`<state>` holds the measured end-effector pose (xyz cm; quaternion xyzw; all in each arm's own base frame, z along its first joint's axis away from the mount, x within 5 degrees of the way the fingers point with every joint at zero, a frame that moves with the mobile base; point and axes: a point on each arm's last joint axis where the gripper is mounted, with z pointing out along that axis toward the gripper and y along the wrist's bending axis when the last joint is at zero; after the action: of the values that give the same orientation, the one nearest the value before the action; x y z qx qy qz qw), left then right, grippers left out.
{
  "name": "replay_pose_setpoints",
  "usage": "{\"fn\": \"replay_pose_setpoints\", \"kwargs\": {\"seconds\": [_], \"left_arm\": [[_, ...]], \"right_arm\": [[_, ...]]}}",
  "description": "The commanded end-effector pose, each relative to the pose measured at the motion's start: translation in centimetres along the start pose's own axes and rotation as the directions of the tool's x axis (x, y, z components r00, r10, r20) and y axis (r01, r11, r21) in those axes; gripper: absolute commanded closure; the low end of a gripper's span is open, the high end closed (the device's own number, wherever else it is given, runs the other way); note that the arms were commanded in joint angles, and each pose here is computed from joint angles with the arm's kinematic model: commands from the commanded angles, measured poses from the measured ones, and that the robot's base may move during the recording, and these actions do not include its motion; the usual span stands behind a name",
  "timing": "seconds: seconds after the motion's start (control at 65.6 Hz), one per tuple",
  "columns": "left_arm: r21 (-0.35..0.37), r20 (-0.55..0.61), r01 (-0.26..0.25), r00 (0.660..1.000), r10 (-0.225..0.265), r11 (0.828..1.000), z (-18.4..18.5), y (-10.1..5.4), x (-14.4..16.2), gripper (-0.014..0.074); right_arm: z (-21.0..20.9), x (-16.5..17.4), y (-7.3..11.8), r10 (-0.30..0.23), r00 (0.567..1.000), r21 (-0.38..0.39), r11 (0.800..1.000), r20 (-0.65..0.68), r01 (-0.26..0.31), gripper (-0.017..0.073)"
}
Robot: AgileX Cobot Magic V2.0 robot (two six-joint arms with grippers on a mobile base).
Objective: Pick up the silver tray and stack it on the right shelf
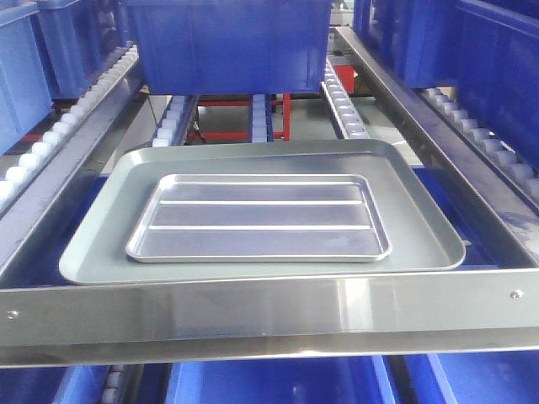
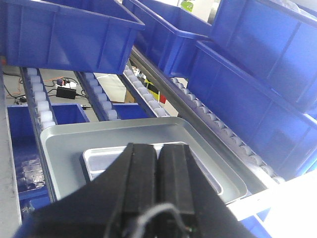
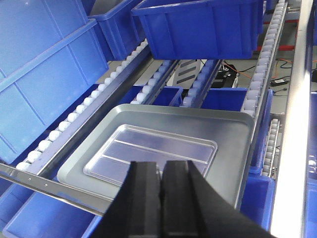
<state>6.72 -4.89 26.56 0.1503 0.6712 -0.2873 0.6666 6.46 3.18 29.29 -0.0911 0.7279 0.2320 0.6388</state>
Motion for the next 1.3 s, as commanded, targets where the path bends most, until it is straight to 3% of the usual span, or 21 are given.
{"fn": "replay_pose_setpoints", "kwargs": {"seconds": [0.0,0.35,0.427,0.518,0.655,0.823,1.006,1.188,1.28], "left_arm": [[0.046,0.103,-0.005,0.995,0.001,0.999,0.0,-0.6,-1.7,0.0687],[0.046,0.103,-0.005,0.995,0.001,0.999,0.0,-0.6,-1.7,0.0687],[0.046,0.103,-0.005,0.995,0.001,0.999,0.0,-0.6,-1.7,0.0687],[0.046,0.103,-0.005,0.995,0.001,0.999,0.0,-0.6,-1.7,0.0687],[0.046,0.103,-0.005,0.995,0.001,0.999,0.0,-0.6,-1.7,0.0687],[0.046,0.103,-0.005,0.995,0.001,0.999,0.0,-0.6,-1.7,0.0687],[0.046,0.103,-0.005,0.995,0.001,0.999,0.0,-0.6,-1.7,0.0687],[0.046,0.103,-0.005,0.995,0.001,0.999,0.0,-0.6,-1.7,0.0687],[0.046,0.103,-0.005,0.995,0.001,0.999,0.0,-0.6,-1.7,0.0687]], "right_arm": [[-0.1,-1.5,0.5,-0.017,0.996,-0.035,0.999,0.092,0.020,0.0511],[0.0,-0.8,0.1,-0.002,0.997,-0.006,1.000,0.081,0.002,0.0511],[0.1,-0.1,-0.4,-0.058,0.993,0.043,0.998,0.107,0.054,0.0511],[0.3,0.9,-1.2,-0.127,0.982,0.126,0.986,0.141,0.109,0.0511],[0.2,2.4,-2.8,-0.149,0.968,0.284,0.955,0.202,0.088,0.0511],[-1.2,4.9,-3.6,-0.178,0.952,0.386,0.920,0.249,0.071,0.0511],[-1.7,7.4,-4.0,-0.197,0.938,0.395,0.916,0.286,0.072,0.0511],[-1.7,7.5,-3.9,-0.255,0.933,0.407,0.903,0.254,0.136,0.0511],[-1.7,7.5,-3.9,-0.238,0.936,0.403,0.908,0.259,0.119,0.0511]]}}
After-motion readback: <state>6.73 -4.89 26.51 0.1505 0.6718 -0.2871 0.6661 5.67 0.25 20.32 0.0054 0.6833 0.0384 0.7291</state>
